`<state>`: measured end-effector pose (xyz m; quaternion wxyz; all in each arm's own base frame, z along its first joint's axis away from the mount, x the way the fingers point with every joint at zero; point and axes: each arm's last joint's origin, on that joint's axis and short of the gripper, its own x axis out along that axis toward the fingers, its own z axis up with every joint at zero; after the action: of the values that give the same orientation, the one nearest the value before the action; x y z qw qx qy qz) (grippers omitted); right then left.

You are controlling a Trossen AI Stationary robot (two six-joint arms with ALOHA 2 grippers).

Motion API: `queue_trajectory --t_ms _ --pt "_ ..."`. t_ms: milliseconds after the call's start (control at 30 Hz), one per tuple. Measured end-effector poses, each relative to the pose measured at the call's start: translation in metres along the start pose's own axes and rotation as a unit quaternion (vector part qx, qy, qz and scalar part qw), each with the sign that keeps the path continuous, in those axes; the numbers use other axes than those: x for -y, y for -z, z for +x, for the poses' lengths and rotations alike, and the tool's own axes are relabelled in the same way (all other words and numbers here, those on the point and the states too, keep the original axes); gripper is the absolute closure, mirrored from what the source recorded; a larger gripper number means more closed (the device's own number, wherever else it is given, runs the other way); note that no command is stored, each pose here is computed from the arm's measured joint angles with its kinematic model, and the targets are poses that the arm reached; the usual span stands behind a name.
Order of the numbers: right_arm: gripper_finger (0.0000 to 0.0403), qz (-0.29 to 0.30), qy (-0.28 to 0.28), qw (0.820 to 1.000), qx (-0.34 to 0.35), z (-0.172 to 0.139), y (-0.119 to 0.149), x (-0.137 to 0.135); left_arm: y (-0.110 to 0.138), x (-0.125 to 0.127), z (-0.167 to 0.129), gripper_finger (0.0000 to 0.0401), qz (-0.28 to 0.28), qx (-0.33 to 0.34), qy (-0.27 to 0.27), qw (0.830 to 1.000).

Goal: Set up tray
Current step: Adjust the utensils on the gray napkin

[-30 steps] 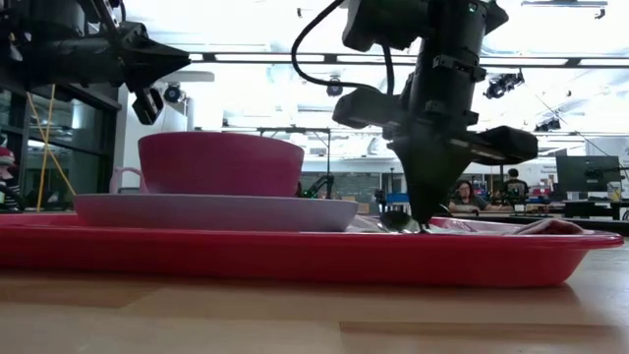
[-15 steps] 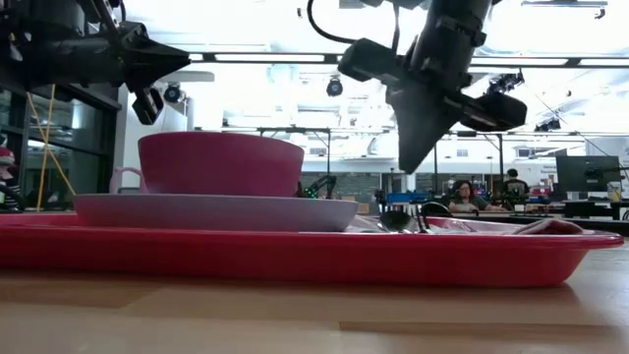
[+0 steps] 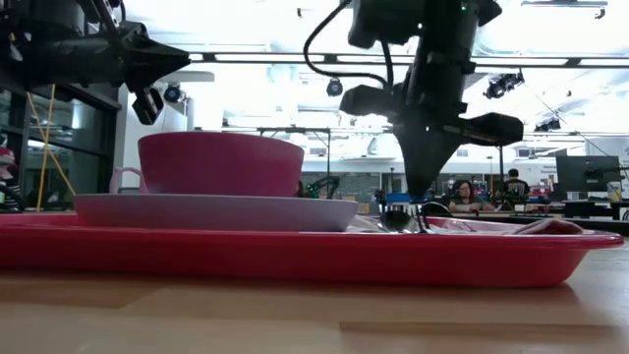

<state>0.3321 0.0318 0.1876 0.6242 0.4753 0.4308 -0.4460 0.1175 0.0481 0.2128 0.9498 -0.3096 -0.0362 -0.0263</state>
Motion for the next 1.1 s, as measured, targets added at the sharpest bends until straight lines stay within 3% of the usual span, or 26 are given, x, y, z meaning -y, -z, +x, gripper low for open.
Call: queue_trajectory --t_ms 667,1100 --pt "0.0403 -0.016 0.025 1.000 0.000 0.015 -0.004 0.006 0.000 0.000 0.000 0.0339 0.000 0.000 0.000 1.000" --pt "0.0403 -0.010 0.009 1.000 0.000 0.030 -0.001 0.004 0.000 0.000 0.000 0.0339 0.000 0.003 -0.003 1.000"
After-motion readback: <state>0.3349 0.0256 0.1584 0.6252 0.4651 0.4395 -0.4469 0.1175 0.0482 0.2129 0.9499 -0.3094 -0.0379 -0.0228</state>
